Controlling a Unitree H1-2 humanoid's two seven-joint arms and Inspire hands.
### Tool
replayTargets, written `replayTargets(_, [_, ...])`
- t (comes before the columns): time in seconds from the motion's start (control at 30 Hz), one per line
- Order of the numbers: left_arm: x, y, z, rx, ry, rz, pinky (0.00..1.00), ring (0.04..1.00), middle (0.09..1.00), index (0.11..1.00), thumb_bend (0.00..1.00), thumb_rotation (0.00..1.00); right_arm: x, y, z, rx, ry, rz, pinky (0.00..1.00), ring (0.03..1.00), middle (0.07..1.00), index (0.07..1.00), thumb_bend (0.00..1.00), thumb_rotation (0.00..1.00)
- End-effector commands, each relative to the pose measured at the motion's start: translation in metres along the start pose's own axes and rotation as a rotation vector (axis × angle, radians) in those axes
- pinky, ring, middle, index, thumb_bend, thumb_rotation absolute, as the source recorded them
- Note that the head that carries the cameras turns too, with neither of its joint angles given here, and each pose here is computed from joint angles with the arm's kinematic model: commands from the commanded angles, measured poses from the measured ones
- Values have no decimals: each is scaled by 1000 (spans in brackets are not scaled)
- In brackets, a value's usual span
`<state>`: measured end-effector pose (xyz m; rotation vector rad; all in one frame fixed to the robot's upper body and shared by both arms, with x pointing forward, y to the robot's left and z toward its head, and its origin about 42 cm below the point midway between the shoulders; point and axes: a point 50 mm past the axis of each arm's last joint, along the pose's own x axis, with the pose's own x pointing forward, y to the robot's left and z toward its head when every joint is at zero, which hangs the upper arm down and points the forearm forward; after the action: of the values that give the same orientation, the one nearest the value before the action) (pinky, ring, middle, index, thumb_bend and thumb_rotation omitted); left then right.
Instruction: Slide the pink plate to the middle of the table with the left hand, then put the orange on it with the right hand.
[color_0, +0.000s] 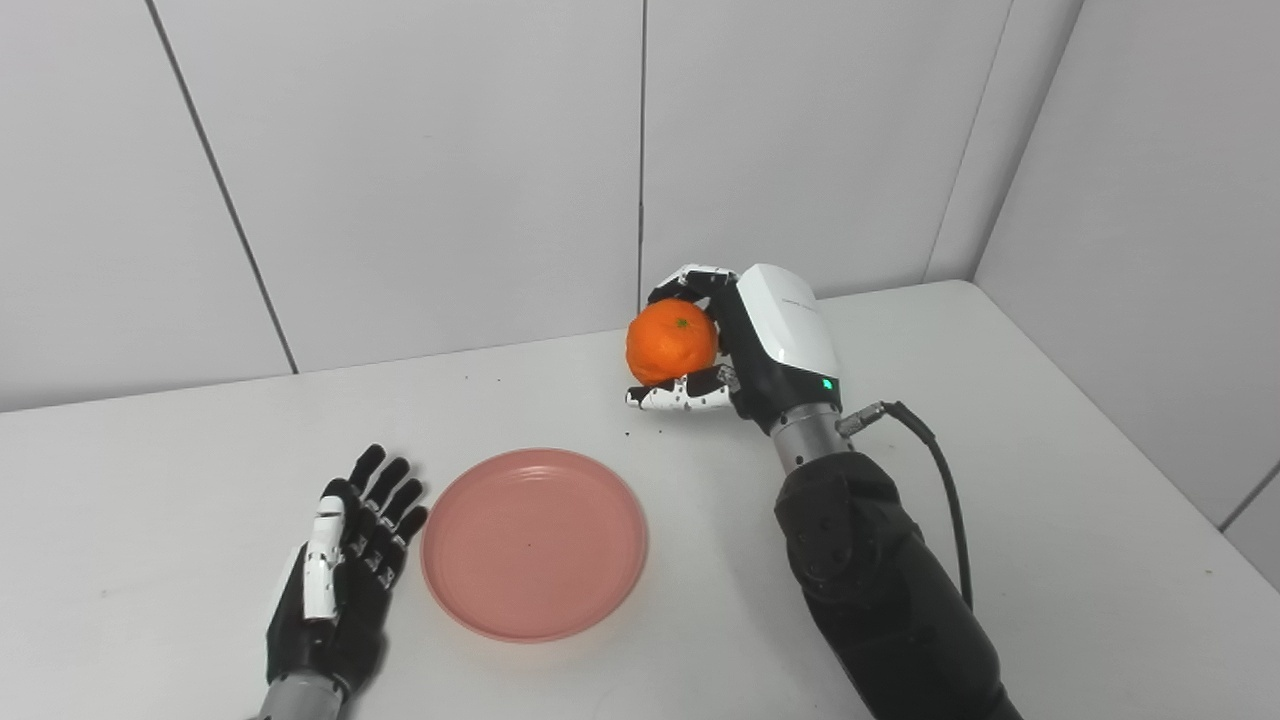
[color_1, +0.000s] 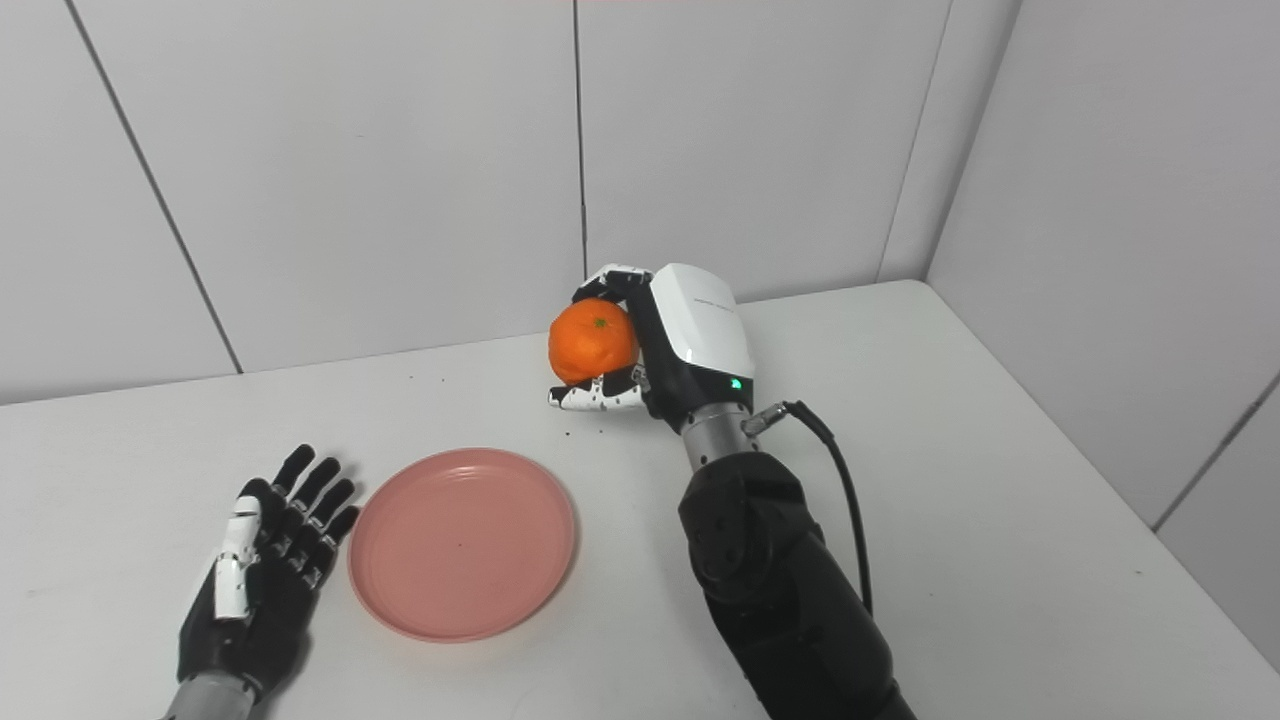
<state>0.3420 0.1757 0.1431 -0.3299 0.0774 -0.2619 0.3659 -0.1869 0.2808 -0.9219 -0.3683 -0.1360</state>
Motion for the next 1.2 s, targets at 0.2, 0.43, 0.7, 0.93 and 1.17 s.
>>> replayTargets(0.2, [0, -16, -7, 19, 11, 5, 924, 926, 932, 918, 390, 1000, 10, 20, 36, 25, -155, 16, 258, 346, 420, 536, 519, 0])
replayTargets(0.43, [3, -25, -8, 33, 10, 21, 914, 914, 922, 908, 387, 1000, 4, 49, 52, 50, -198, 108, 215, 301, 474, 490, 527, 0])
replayTargets(0.7, [6, -34, -10, 48, 10, 38, 896, 900, 905, 900, 388, 1000, -2, 73, 59, 61, -218, 182, 230, 322, 479, 488, 527, 0])
replayTargets(0.93, [8, -40, -11, 64, 5, 62, 891, 900, 903, 893, 389, 1000, -5, 87, 57, 60, -217, 222, 180, 258, 474, 488, 528, 0])
replayTargets(1.17, [11, -43, -12, 55, -8, 87, 894, 909, 915, 906, 387, 1000, -6, 99, 46, 34, -184, 266, 194, 291, 476, 489, 527, 0])
